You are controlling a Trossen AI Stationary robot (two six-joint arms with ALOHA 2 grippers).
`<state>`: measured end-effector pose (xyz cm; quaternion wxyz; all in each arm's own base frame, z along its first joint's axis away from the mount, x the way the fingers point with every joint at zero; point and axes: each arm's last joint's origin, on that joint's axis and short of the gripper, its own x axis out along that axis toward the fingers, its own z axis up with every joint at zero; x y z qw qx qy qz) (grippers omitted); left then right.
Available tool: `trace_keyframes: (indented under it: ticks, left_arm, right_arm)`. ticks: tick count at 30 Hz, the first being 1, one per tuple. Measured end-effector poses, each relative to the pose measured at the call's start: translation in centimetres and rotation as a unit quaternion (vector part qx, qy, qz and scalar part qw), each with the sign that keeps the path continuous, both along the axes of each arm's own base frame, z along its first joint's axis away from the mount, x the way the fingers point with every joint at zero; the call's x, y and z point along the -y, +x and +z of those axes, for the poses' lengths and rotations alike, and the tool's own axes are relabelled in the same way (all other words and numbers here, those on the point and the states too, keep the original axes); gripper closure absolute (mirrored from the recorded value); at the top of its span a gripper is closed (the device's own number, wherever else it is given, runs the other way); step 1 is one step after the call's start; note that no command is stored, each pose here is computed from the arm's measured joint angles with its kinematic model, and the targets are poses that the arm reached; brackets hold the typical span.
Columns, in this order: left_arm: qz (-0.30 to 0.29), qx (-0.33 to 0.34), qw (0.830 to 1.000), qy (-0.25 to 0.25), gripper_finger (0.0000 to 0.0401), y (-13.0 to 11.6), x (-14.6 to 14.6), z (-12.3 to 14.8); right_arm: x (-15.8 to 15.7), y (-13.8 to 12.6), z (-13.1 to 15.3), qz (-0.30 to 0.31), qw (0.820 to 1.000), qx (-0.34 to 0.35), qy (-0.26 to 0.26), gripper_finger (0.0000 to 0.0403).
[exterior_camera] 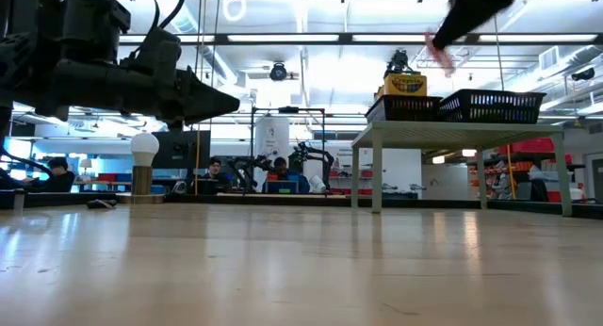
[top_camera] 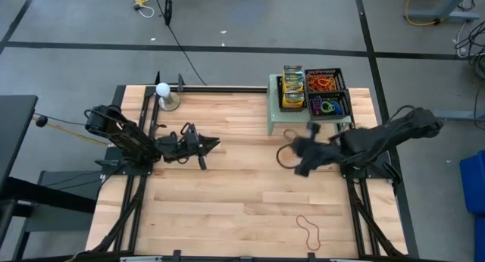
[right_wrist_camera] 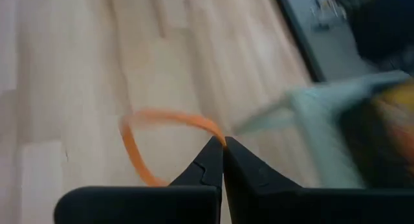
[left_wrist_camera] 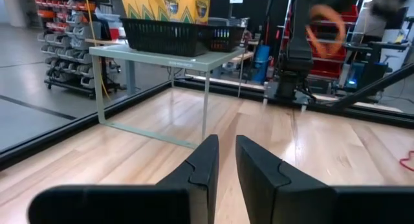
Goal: Pick & Place Office Desk Supplies
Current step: Put the orange rubber band into the top right black bin on the shelf
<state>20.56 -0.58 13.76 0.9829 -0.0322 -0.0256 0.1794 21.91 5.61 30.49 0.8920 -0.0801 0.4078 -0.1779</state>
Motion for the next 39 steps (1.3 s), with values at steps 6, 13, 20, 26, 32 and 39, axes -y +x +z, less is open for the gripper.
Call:
trace_keyframes:
  ticks: [6, 13, 20, 26, 32, 39]
  left_arm:
    - [-0.002, -0.001, 1.000, 0.002, 0.0343, 0.1, 0.0, 0.0]
    - [-0.004, 0.000, 1.000, 0.000, 0.0343, 0.1, 0.0, 0.0]
    - [-0.005, 0.001, 1.000, -0.001, 0.0343, 0.1, 0.1, 0.0]
    - [-0.006, 0.001, 1.000, -0.001, 0.0343, 0.1, 0.1, 0.0]
    - [-0.005, 0.003, 1.000, -0.005, 0.0343, 0.1, 0.1, 0.0]
    - [-0.004, 0.006, 1.000, -0.015, 0.0343, 0.1, 0.0, 0.0]
  right_arm:
    - [5.0, -3.8, 6.2, -0.192, 0.978, -0.079, 0.005, 0.0396]
    - [13.4, -6.3, 8.3, -0.378, 0.921, -0.078, -0.051, 0.0396]
    - [22.3, -8.3, 6.9, -0.467, 0.879, -0.056, -0.074, 0.0396]
    - [26.7, -8.8, 2.8, -0.471, 0.879, -0.067, -0.021, 0.0396]
    - [27.8, -8.4, 0.6, -0.473, 0.875, -0.099, 0.002, 0.0374]
    - [27.3, -8.3, 1.3, -0.487, 0.867, -0.101, -0.038, 0.0264]
